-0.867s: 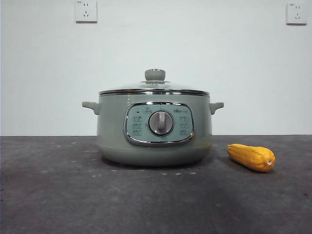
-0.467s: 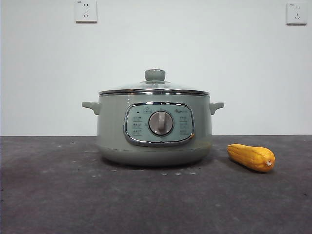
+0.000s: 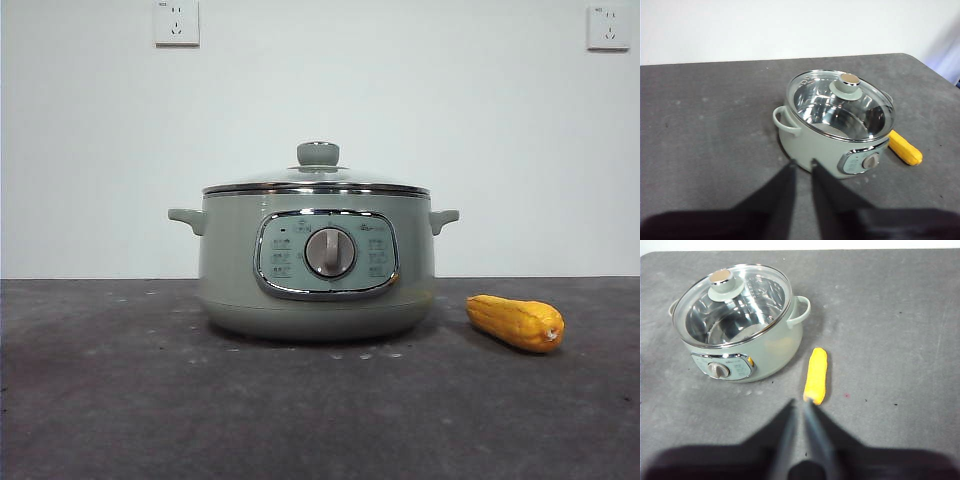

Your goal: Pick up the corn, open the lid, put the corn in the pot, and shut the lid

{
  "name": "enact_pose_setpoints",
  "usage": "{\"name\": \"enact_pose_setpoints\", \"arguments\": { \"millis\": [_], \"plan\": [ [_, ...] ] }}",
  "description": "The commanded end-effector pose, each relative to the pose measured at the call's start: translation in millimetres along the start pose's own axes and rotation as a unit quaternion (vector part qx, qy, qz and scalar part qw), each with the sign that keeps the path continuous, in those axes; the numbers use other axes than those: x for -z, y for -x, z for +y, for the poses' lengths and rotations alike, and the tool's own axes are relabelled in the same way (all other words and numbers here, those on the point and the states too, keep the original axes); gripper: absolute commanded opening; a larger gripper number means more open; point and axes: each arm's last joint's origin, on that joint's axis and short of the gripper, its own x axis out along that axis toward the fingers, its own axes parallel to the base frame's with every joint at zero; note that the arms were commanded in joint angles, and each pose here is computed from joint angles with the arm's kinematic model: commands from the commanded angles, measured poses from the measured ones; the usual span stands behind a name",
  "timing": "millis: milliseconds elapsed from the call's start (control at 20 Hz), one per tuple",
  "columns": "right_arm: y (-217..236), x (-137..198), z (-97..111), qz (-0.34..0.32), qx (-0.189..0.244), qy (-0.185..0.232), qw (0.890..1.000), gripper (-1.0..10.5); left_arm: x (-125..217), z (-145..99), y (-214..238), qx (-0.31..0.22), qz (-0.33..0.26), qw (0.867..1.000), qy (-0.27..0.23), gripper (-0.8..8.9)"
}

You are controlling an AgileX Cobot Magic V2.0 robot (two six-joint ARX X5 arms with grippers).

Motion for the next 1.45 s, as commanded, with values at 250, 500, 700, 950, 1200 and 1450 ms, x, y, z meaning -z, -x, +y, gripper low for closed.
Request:
{"name": "enact_pose_setpoints", "arguments": {
  "millis": [250, 500, 700, 950, 1200, 1450],
  "plan": [
    [-2.4, -1.2, -0.4, 0.006, -0.006, 0.001, 1.000, 6.3, -0.9, -1.9, 0.9, 0.024, -0.004, 1.000, -0.006, 6.03],
    [-12.3, -7.3, -3.3, 0.018, -0.019, -0.005, 1.000, 6.3, -0.8, -1.9, 0.9, 0.024, -0.004, 1.000, -0.007, 6.03],
    [-47.8, -21.5, -13.9, 0.044, -0.048, -0.020, 0.998, 6.3, -1.1, -1.4, -0.2, 0.023, -0.002, 1.000, -0.006, 6.03],
    [-134.3, -27.9, -30.3, 0.134, -0.078, -0.044, 0.987, 6.2, -1.3, -0.8, -1.7, 0.023, 0.001, 1.000, -0.004, 6.02],
    [-223.1, -7.5, -29.8, 0.230, -0.058, -0.025, 0.971, 6.2, -2.2, 1.1, -6.1, 0.023, 0.009, 1.000, -0.001, 6.02],
    [-278.6, 17.8, -19.9, 0.281, -0.011, 0.027, 0.959, 6.2, -3.1, 3.6, -11.9, 0.023, 0.020, 1.000, 0.004, 6.02]
  ]
}}
